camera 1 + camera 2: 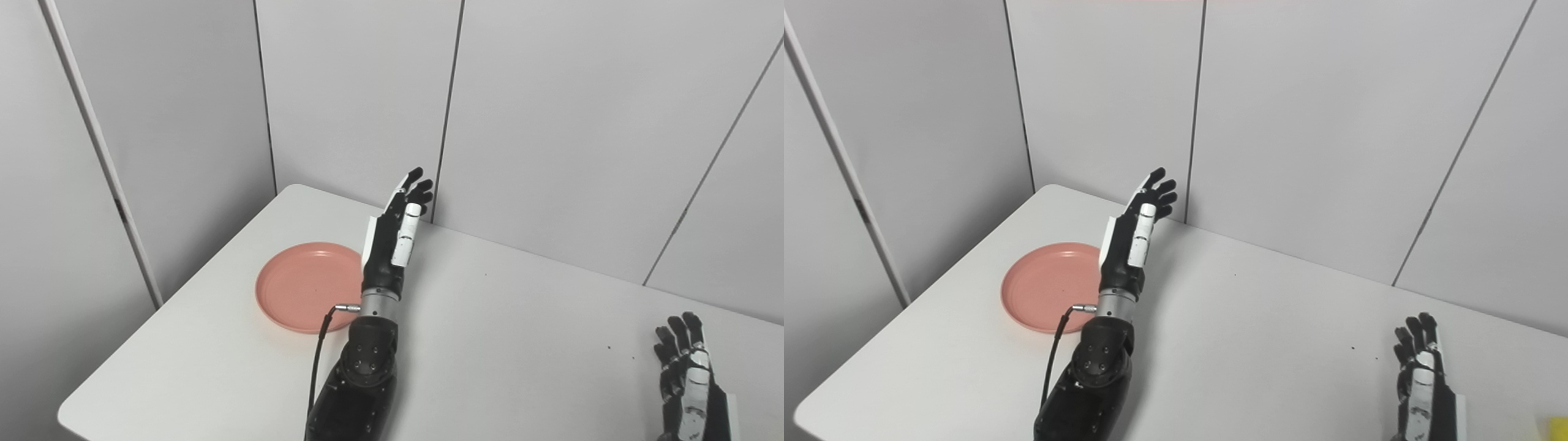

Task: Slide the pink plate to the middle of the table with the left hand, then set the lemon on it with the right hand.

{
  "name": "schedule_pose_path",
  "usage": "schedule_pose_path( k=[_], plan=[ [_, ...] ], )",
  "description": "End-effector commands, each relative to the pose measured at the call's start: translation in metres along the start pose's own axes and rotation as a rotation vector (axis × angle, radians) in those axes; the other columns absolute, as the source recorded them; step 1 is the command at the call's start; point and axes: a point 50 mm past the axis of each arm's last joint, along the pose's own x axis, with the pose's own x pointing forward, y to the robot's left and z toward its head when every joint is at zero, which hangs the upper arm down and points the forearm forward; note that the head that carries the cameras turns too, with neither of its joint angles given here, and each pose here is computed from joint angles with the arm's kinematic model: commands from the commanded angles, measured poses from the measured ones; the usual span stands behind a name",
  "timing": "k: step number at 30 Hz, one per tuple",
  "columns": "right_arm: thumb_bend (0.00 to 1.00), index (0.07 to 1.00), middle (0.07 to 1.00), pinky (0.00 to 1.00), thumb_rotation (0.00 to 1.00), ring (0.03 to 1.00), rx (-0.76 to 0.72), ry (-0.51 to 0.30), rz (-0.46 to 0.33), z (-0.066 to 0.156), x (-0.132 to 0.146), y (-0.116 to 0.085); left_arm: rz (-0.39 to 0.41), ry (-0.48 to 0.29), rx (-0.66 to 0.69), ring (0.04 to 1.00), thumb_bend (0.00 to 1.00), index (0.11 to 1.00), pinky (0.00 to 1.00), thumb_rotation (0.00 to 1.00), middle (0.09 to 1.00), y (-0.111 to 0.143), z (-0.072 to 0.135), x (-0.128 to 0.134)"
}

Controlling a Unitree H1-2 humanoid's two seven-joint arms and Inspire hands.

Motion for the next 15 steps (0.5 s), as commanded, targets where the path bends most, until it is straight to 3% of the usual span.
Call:
schedule_pose_path(
  k=[1,6,9,15],
  plan=[
    [0.66,0.955,0.942,0.97,0.97,0.937,-0.030,0.074,-0.016,-0.020,-0.019,-0.016,0.010,-0.098,-0.028,0.819,0.63,0.833,0.82,1.00,0.830,0.002,0.022,0.018],
    [0.66,0.947,0.937,0.97,0.95,0.935,-0.030,0.071,-0.025,-0.021,-0.018,-0.017,0.090,-0.118,0.017,0.788,0.68,0.775,0.82,1.00,0.783,0.029,0.022,0.029],
    [0.65,0.959,0.952,0.98,0.96,0.949,-0.030,0.068,-0.017,-0.022,-0.018,-0.018,0.132,-0.135,0.047,0.750,0.67,0.743,0.75,1.00,0.756,0.042,0.024,0.032],
    [0.65,0.954,0.948,0.99,0.96,0.945,-0.025,0.065,-0.014,-0.023,-0.017,-0.018,0.211,-0.124,0.169,0.747,0.72,0.748,0.75,1.00,0.754,0.073,0.028,0.033]
  ],
)
